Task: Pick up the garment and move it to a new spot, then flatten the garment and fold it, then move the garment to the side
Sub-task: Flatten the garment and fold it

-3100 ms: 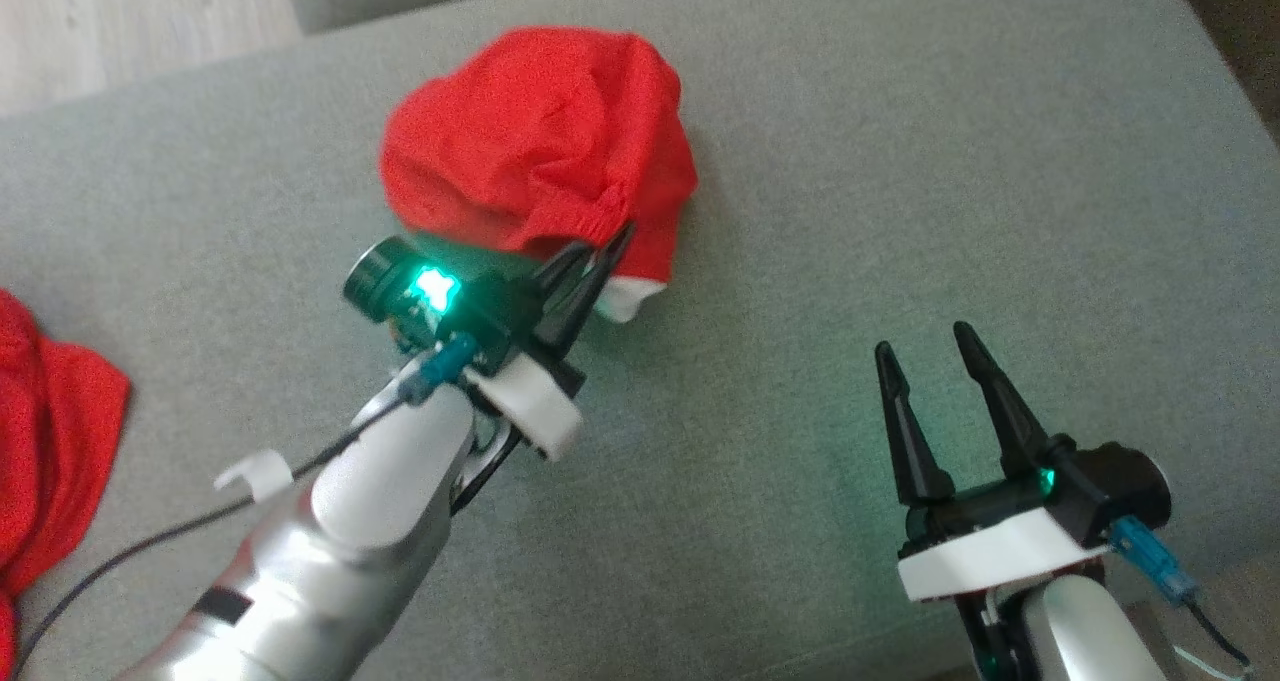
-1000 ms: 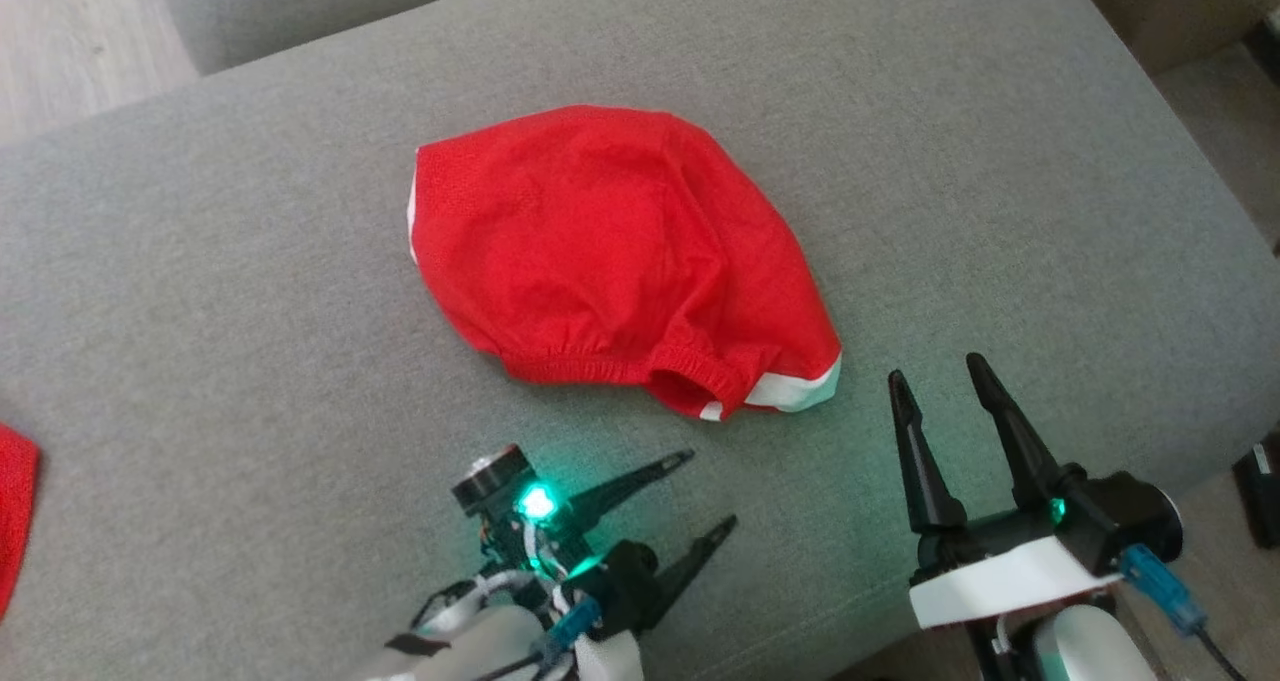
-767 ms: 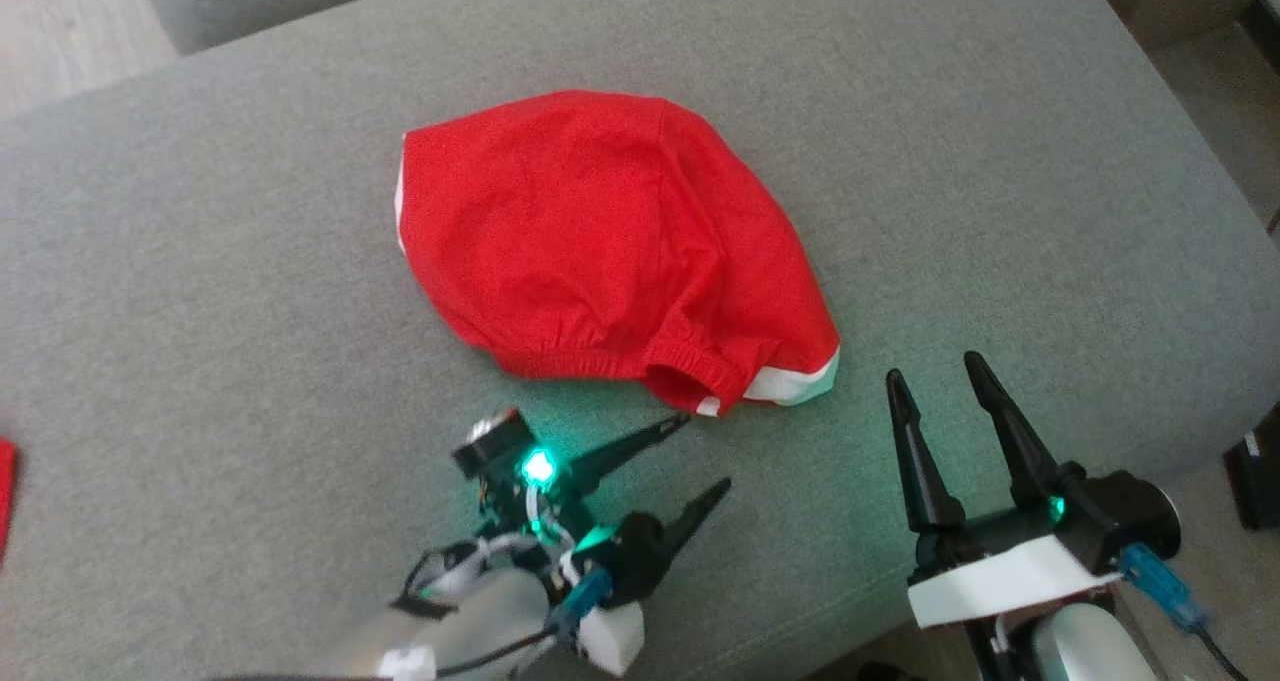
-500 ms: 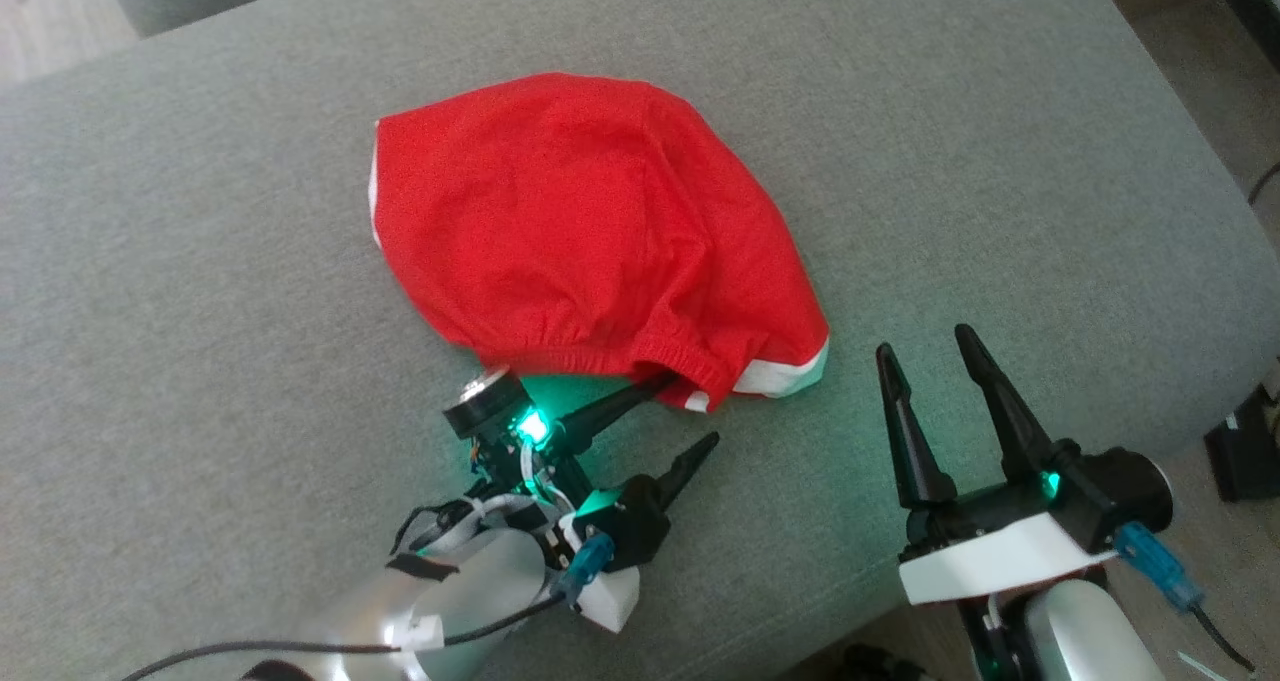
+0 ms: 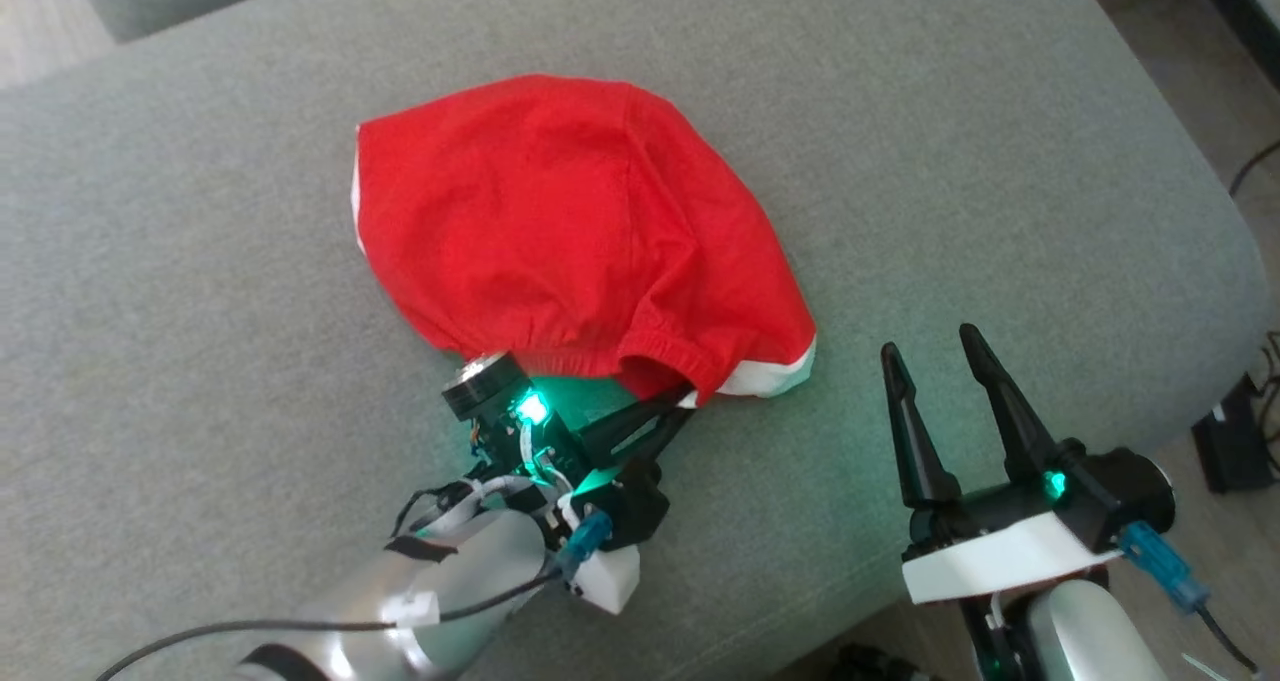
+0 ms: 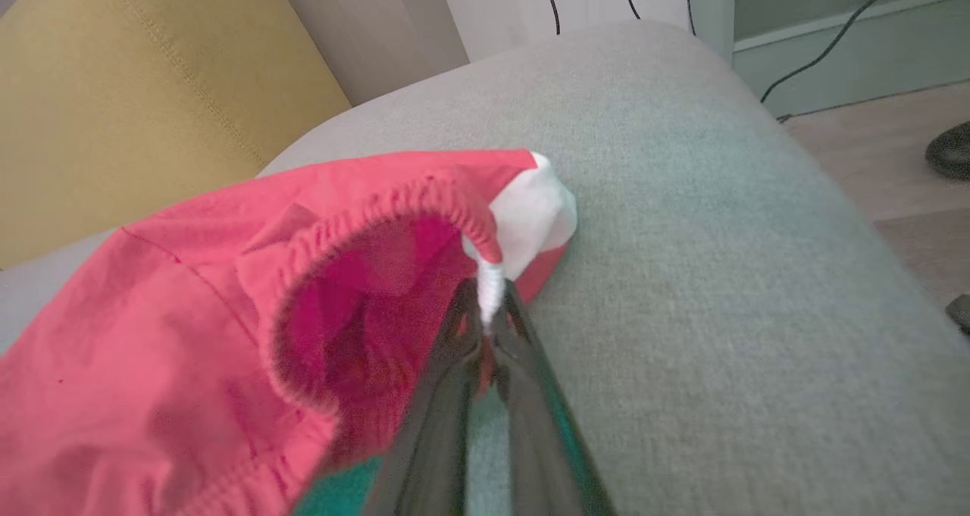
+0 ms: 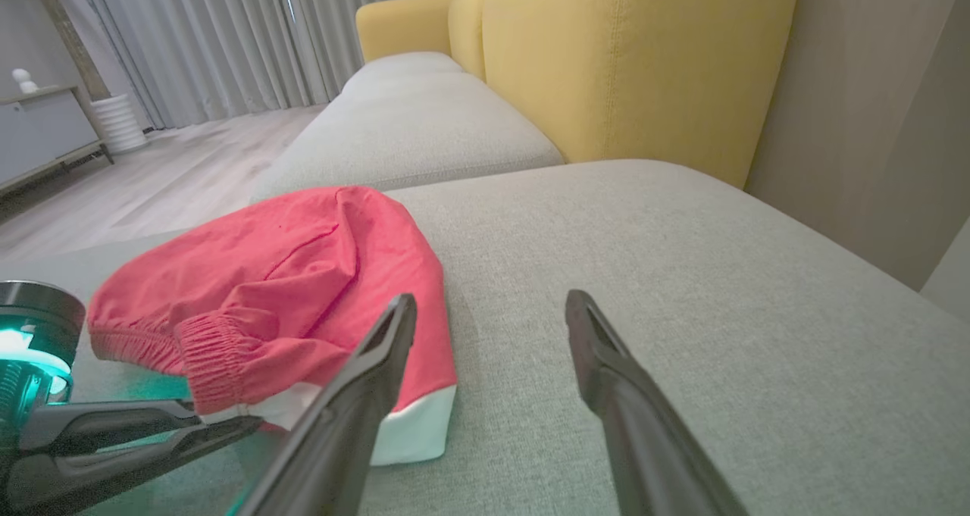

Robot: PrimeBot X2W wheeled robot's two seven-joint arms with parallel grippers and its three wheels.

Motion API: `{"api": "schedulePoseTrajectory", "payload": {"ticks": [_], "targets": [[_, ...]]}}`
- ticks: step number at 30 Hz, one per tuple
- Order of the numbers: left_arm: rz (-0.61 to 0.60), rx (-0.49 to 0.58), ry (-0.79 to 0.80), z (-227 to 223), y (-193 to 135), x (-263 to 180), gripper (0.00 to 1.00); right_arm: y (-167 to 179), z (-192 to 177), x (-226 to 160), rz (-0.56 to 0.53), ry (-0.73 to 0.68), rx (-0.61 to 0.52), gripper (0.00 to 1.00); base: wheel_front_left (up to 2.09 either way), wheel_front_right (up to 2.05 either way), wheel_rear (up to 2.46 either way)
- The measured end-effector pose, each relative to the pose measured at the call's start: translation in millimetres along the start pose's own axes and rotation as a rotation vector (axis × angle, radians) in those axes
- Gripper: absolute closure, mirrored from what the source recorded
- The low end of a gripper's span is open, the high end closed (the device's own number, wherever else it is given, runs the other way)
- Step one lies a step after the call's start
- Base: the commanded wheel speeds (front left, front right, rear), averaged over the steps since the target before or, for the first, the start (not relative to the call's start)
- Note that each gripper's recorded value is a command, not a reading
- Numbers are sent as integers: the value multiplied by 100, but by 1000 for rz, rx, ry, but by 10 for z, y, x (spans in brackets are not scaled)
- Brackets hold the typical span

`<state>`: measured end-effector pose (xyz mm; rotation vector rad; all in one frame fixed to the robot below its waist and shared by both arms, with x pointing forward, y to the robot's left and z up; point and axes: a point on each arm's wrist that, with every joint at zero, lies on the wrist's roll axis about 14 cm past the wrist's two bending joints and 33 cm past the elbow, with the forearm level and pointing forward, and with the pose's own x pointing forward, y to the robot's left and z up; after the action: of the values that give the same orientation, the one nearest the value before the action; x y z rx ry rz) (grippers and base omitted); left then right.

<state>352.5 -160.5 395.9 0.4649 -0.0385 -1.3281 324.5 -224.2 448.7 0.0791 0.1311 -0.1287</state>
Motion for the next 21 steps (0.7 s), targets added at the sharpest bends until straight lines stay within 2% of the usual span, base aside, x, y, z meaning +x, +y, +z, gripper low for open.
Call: {"api": "schedulePoseTrajectory", "payload": {"ticks": [3, 8, 11, 15, 18, 21], "targets": [[-15, -40, -21, 132, -9, -12, 100, 17, 57, -13, 6, -21, 10, 0, 0, 0, 0], [-25, -139, -126, 606, 110, 23, 100, 61, 180, -48, 23, -67, 19, 0, 0, 0, 0], [-7, -132, -208, 1008, 359, 58, 100, 91, 245, -83, 34, -92, 25, 0, 0, 0, 0], [62, -81, -319, 1737, 869, 55, 100, 160, 250, -170, 54, -103, 39, 0, 0, 0, 0], [87, -72, -422, 2344, 1137, -44, 100, 219, 234, -226, 72, -104, 49, 0, 0, 0, 0], [128, -84, -477, 2714, 1393, -212, 100, 303, 238, -209, 101, -107, 52, 0, 0, 0, 0]]}}
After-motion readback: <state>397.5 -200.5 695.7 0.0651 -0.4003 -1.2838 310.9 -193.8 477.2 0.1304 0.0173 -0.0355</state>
